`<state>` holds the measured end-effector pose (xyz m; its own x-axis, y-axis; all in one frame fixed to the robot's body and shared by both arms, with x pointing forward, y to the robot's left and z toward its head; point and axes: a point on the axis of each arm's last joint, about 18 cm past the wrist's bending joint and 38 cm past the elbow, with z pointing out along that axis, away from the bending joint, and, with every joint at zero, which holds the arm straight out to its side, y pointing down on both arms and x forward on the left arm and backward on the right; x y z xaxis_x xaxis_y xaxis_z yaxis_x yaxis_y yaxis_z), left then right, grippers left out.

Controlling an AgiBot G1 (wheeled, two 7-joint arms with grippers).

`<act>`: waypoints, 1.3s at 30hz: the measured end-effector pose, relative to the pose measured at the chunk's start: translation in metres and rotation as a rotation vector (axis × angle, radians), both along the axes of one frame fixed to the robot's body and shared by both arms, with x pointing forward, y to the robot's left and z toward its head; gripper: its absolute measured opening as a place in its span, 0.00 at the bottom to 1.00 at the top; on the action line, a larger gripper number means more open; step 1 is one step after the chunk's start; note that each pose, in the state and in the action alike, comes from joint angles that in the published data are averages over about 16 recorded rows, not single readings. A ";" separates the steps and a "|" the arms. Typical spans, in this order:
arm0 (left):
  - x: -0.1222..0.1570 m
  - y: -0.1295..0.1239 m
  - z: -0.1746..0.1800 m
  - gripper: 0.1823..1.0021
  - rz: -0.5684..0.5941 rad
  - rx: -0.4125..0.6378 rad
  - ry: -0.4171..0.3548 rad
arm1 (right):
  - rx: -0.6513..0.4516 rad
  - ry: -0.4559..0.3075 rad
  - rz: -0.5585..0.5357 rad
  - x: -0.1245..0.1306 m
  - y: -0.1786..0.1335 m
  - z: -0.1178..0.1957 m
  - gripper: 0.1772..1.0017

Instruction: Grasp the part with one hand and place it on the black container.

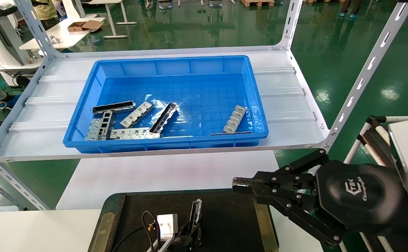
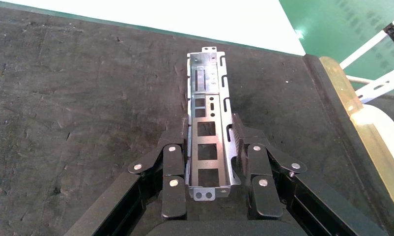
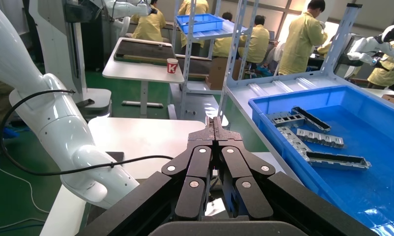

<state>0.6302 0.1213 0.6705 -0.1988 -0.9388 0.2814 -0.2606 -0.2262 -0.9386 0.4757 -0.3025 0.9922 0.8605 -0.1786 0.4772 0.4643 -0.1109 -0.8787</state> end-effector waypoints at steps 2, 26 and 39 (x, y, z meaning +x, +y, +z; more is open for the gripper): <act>0.000 0.000 -0.001 0.21 0.002 0.000 0.001 | 0.000 0.000 0.000 0.000 0.000 0.000 0.02; -0.003 -0.001 -0.009 0.24 0.010 -0.004 0.005 | 0.000 0.000 0.000 0.000 0.000 0.000 0.08; -0.006 0.006 -0.002 0.41 -0.005 0.004 -0.025 | 0.000 0.000 0.000 0.000 0.000 0.000 0.31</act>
